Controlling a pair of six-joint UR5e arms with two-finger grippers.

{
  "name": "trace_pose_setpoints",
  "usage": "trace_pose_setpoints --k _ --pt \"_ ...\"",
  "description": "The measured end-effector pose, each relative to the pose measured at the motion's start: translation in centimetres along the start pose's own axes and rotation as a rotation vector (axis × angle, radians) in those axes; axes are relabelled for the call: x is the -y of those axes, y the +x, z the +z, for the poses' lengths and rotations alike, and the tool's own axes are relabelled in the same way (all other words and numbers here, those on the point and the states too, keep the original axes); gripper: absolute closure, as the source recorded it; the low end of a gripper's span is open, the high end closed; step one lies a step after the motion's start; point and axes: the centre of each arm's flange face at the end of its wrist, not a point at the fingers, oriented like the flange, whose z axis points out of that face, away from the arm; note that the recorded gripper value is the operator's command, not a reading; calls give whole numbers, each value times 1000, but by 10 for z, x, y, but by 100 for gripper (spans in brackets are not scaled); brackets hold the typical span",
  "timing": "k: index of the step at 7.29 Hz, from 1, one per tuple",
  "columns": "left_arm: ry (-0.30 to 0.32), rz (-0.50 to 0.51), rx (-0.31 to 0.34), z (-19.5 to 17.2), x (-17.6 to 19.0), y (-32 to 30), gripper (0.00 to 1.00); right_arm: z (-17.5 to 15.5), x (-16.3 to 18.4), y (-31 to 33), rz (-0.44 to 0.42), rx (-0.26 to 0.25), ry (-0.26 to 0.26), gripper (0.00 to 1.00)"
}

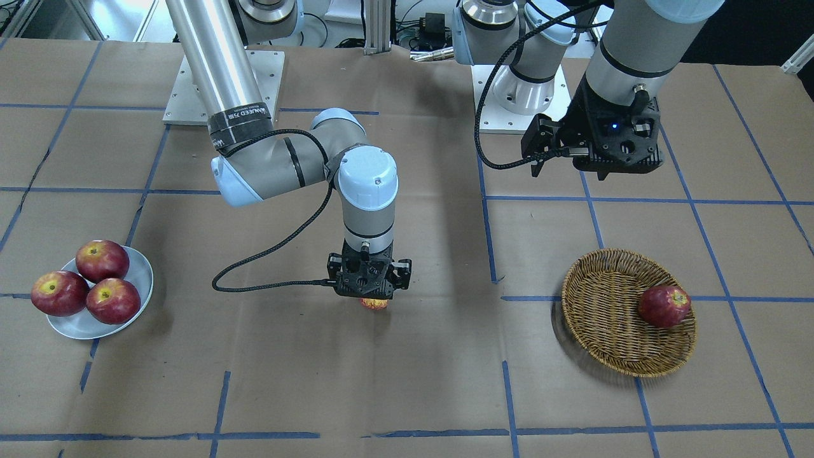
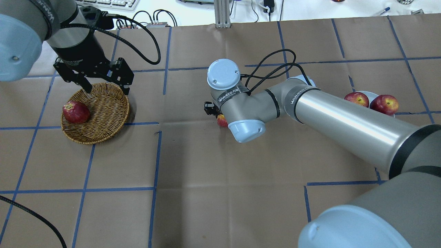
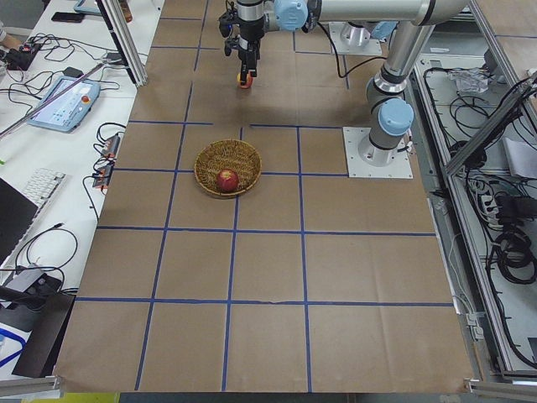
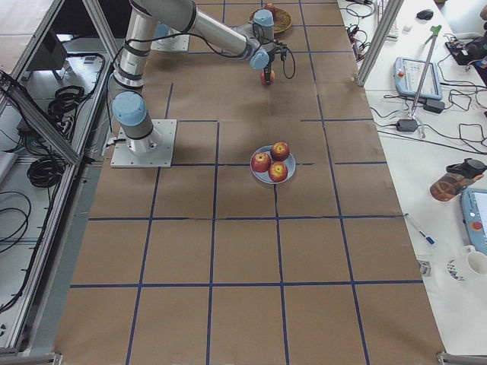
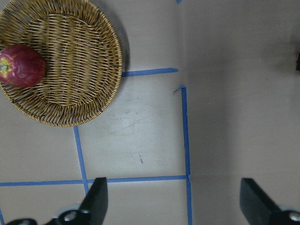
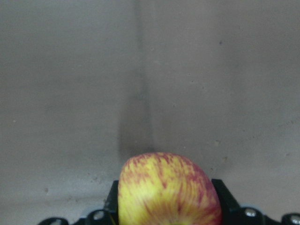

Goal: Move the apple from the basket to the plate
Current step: 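Reach the right gripper to the apple at table center and grasp it, then carry the apple with the right gripper over the white plate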

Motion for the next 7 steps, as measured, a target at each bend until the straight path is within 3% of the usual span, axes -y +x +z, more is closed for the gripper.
trace_pose_setpoints --k 2,4,5,7 --pt "4 -1 1 -2 0 0 1 -3 2 0 1 4 7 47" --pt "5 -1 1 -2 0 -1 1 -14 10 1 3 13 23 47" --pt "5 -1 1 -2 1 -1 1 -35 20 4 7 15 31 47" --pt "1 -3 0 -1 1 -1 1 -101 43 36 -14 -13 -6 47"
